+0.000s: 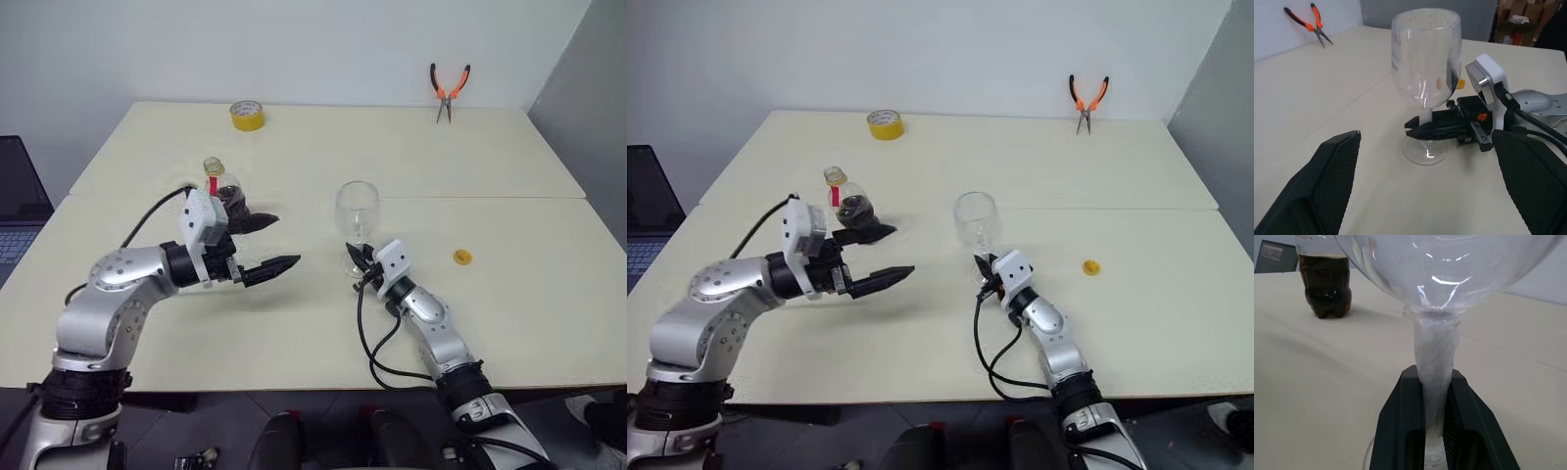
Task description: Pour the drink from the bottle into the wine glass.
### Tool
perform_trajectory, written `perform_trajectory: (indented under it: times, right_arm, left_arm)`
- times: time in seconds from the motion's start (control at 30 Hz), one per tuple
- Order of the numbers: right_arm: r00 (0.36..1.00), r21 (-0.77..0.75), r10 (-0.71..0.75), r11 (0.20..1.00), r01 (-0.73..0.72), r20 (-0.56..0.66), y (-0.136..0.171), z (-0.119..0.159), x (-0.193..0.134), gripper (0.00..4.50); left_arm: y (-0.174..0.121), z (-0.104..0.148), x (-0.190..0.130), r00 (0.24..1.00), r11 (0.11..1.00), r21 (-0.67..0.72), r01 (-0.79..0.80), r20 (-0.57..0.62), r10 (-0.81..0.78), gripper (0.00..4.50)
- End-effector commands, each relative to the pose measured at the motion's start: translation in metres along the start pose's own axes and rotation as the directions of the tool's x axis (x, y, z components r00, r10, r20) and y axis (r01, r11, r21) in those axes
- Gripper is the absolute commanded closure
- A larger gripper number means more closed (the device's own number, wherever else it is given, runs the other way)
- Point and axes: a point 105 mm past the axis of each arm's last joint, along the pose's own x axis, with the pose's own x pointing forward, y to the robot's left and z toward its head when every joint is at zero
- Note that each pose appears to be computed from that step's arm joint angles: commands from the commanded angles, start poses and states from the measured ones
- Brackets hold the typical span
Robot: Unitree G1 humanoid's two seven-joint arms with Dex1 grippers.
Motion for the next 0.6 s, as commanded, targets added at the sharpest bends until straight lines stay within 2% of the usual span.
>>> perform_trajectory:
  times: [0.03,0.23,0.4,0.6]
  right_arm:
    - [0.997,-0.006,0.006,1.0,-0.006,0.071,-0.0029,0.0158,0.0044,4.33]
    - [0.998,0.012,0.017,1.0,-0.018,0.065,-0.002,0.0125,0.0035,4.33]
    - [0.998,0.023,0.022,0.999,-0.024,0.063,-0.0012,0.012,0.0032,2.7]
    - [0.997,0.025,0.027,0.999,-0.029,0.066,-0.0013,0.0139,0.0018,0.55]
  left_arm:
    - [0.0037,0.0192,-0.0032,0.999,0.999,0.041,0.001,0.046,-0.003,0.0]
    - [0.0003,0.0207,-0.0014,0.998,0.999,0.033,0.032,0.045,-0.034,0.0]
    - [-0.0041,0.0175,-0.0012,0.998,0.998,0.012,0.055,0.037,-0.056,0.0]
    - [-0.0033,0.0144,-0.0018,0.998,0.999,0.007,0.049,0.033,-0.05,0.0]
